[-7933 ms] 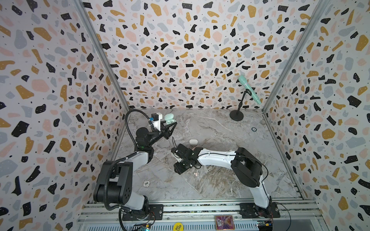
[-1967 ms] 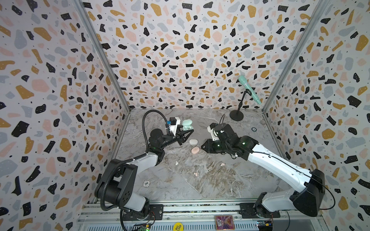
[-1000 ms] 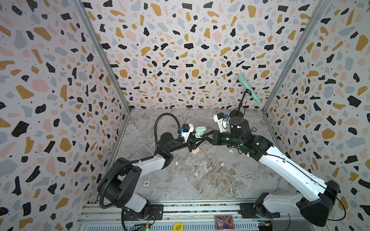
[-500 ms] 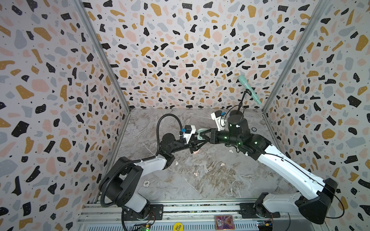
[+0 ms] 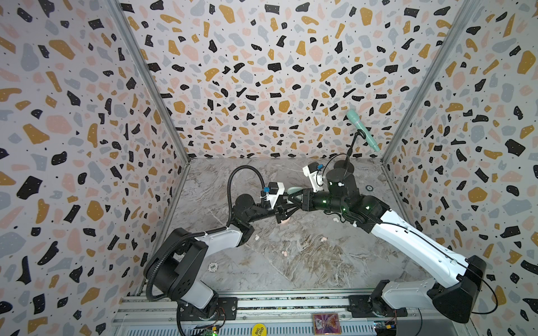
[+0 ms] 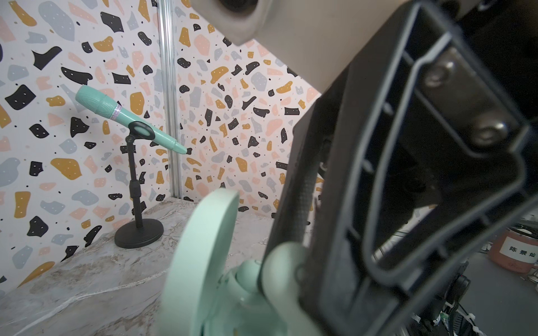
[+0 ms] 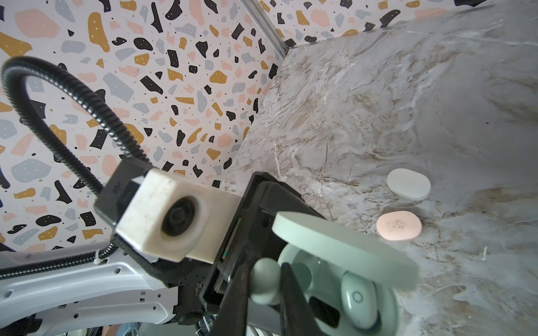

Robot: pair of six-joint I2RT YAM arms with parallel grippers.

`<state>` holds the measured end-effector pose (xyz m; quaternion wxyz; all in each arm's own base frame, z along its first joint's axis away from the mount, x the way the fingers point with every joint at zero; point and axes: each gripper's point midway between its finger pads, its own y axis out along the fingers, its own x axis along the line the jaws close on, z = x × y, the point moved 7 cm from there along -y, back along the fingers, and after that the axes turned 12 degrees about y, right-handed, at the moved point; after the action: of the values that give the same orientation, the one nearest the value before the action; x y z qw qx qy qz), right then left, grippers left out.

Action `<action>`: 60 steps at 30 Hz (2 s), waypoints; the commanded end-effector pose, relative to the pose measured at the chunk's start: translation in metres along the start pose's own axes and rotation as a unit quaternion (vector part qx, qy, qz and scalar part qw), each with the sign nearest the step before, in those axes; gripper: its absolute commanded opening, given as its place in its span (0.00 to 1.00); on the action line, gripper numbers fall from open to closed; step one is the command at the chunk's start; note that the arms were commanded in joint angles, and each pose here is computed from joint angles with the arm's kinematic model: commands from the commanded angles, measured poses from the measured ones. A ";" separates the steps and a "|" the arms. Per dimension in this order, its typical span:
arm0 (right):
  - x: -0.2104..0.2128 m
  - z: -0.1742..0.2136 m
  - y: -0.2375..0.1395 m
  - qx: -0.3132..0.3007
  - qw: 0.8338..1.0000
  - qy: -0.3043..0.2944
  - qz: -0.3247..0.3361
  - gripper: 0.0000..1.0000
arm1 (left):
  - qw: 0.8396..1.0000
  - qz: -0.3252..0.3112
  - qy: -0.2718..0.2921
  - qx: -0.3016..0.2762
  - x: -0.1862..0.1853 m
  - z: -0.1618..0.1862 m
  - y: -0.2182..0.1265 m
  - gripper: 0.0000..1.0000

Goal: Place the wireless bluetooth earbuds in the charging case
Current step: 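Lower the held earbud into the empty slot of the mint-green case, then open the right gripper to release the earbud and pull back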

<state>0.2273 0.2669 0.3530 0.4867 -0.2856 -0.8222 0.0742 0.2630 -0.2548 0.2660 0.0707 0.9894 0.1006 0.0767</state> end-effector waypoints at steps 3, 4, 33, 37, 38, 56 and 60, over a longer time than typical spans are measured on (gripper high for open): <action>0.012 -0.008 -0.006 -0.018 1.000 -0.017 -0.010 0.20 | 0.998 0.019 0.038 -0.051 -0.005 -0.028 0.001 0.37; 0.011 -0.008 -0.006 -0.018 1.000 -0.018 -0.009 0.20 | 0.998 0.019 0.038 -0.053 -0.005 -0.029 0.001 0.37; 0.006 0.001 -0.009 -0.007 1.000 -0.015 0.020 0.32 | 0.997 0.015 0.053 -0.055 -0.007 -0.038 -0.001 0.37; 0.007 0.000 -0.013 -0.012 1.000 -0.014 0.024 0.35 | 0.997 0.013 0.053 -0.055 -0.007 -0.039 -0.002 0.37; 0.008 0.000 -0.014 -0.013 1.000 -0.014 0.025 0.36 | 0.997 0.013 0.053 -0.054 -0.007 -0.038 -0.002 0.37; 0.030 -0.016 -0.056 -0.021 0.998 -0.013 0.059 0.56 | 0.998 0.003 0.044 -0.039 -0.005 -0.028 -0.003 0.37; 0.028 -0.031 -0.059 -0.020 0.996 -0.010 0.081 0.55 | 0.998 0.005 0.039 -0.038 -0.005 -0.025 -0.003 0.37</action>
<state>0.2158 0.2383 0.4065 0.4713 -0.3423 -0.8083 0.0859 0.2571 -0.2528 0.2772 0.0808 0.9885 0.0958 0.0846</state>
